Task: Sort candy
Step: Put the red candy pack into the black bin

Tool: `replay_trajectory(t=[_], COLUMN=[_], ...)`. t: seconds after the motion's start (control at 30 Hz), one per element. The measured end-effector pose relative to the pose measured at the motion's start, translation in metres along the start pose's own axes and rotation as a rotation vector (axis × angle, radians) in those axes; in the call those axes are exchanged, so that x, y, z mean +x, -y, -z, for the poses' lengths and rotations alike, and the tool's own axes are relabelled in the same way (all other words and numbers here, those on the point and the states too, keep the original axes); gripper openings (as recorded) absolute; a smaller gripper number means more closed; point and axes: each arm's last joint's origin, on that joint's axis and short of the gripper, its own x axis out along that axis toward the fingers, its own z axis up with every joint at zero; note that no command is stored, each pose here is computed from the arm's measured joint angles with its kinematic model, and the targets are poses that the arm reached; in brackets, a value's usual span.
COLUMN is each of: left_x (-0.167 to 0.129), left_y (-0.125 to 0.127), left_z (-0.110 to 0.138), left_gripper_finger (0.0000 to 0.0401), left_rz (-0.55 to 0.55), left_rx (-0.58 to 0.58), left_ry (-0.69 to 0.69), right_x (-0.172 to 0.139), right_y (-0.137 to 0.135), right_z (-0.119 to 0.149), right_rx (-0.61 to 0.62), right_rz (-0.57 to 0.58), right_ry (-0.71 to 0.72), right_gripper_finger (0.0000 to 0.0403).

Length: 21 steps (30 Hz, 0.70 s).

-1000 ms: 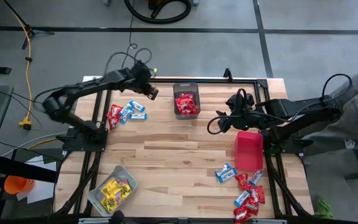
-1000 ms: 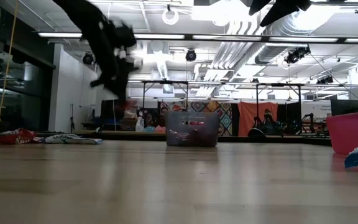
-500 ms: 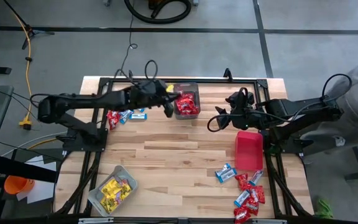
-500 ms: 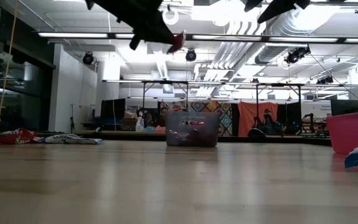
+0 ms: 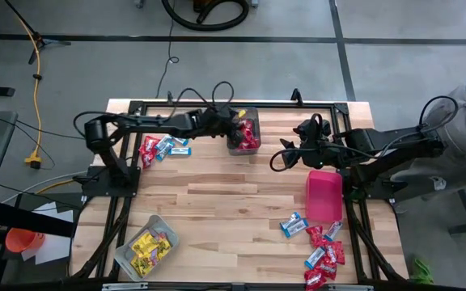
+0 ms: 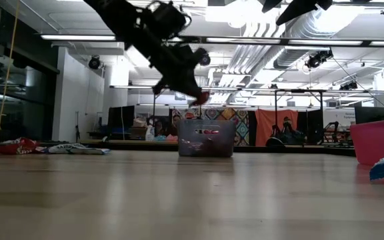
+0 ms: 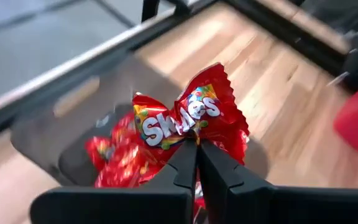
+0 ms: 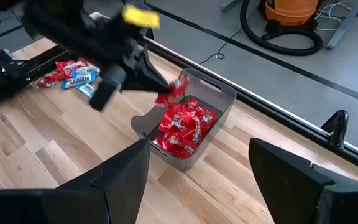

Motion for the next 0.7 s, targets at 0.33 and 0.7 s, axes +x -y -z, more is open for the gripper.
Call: replay_trajectory(t=[0.33, 0.7], left_x=[0.012, -0.074], left_y=[-0.001, 0.008], left_z=[0.01, -0.032], left_gripper_finger=[0.0093, 0.0174], left_rz=[0.005, 0.394], left_rx=[-0.053, -0.114], left_ry=[-0.056, -0.008], right_x=[0.0, -0.003], right_y=[0.0, -0.007], right_z=[0.0, 0.012], right_rx=[0.004, -0.056], right_rz=[-0.002, -0.273], right_ry=[-0.002, -0.309], right_gripper_finger=[0.0271, 0.0271])
